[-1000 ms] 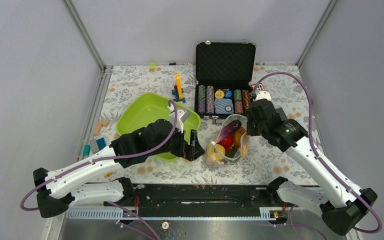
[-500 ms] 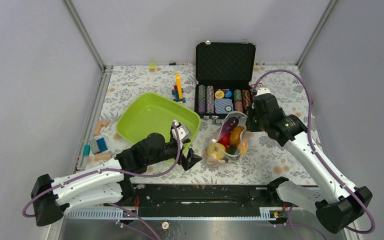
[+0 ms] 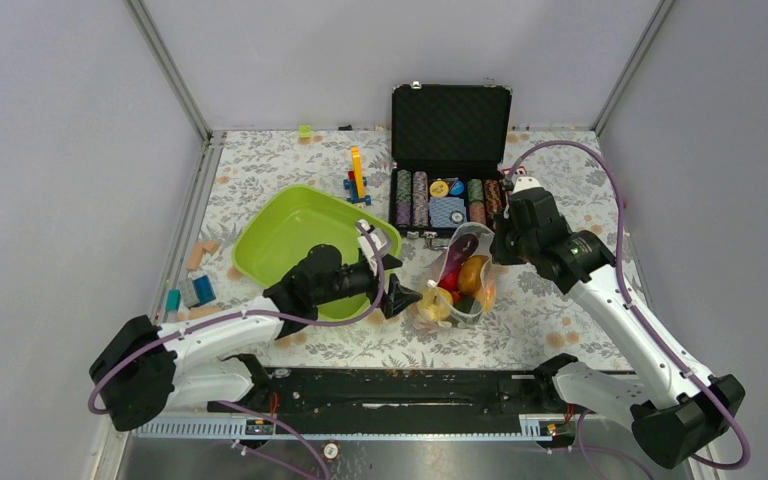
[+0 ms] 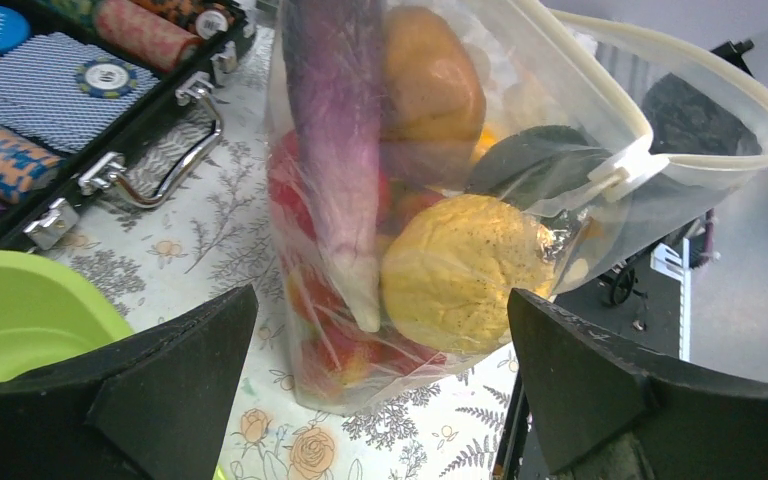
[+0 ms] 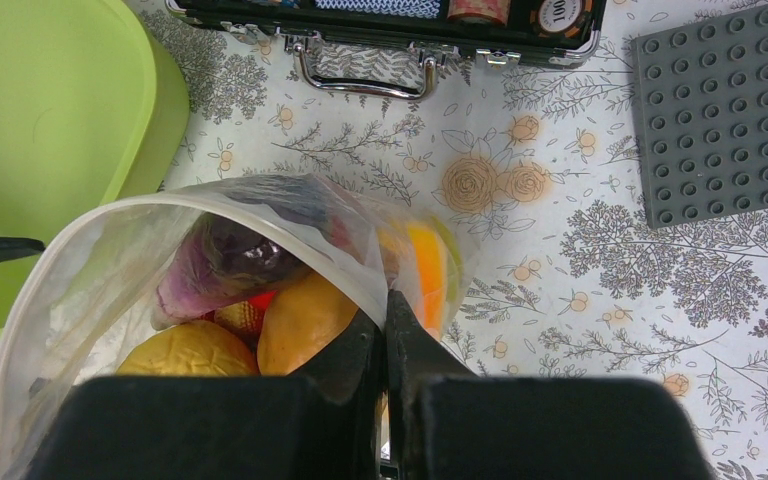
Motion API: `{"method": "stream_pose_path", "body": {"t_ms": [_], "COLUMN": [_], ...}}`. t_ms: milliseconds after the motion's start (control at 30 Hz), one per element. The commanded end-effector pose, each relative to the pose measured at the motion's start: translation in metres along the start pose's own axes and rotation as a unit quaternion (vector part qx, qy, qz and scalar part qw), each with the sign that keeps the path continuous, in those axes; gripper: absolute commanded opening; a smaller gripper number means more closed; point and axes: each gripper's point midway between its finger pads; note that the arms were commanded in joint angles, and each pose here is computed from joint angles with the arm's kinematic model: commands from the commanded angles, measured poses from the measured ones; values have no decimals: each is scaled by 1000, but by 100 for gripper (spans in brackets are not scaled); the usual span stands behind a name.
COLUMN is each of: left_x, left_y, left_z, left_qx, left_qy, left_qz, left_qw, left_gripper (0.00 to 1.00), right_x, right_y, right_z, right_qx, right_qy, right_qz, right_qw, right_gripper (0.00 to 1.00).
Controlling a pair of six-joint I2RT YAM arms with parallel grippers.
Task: Place the food in the zip-top bag and seal the zipper
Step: Zip the zipper food storage bag at the center of the board.
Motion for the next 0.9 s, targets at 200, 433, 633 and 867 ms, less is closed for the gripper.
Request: {"method": "stream_pose_path", "body": {"t_ms": [200, 433, 633, 867], "left_x": [-16, -23, -32, -36], "left_y": [51, 55, 52, 57], "left_z": [-33, -44, -45, -30], "left_qx": [-14, -12, -31, -28], "left_qy": [-114, -129, -52, -2], "left_qz": [-95, -104, -89, -114], "left_qw": [989, 986, 994, 993], "left_gripper": [96, 97, 94, 92], "right_x": [1, 0, 2, 7], "right_y": [0, -1, -8, -12], "right_z": [-3, -3, 1, 3], "right_qx": [-24, -45, -78, -90], "right_qy": [4, 4, 14, 29], "right_qz": [-8, -6, 2, 4], "right_qw": [1000, 999, 997, 996], "right_gripper": [0, 0, 0, 0]}}
Point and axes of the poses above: each gripper's point midway between its finger pads, its own x axis back along the fingers, its own z axis along the line the jaws close on, y = z × x, and after that the axes turned 13 degrees about -x, right-handed
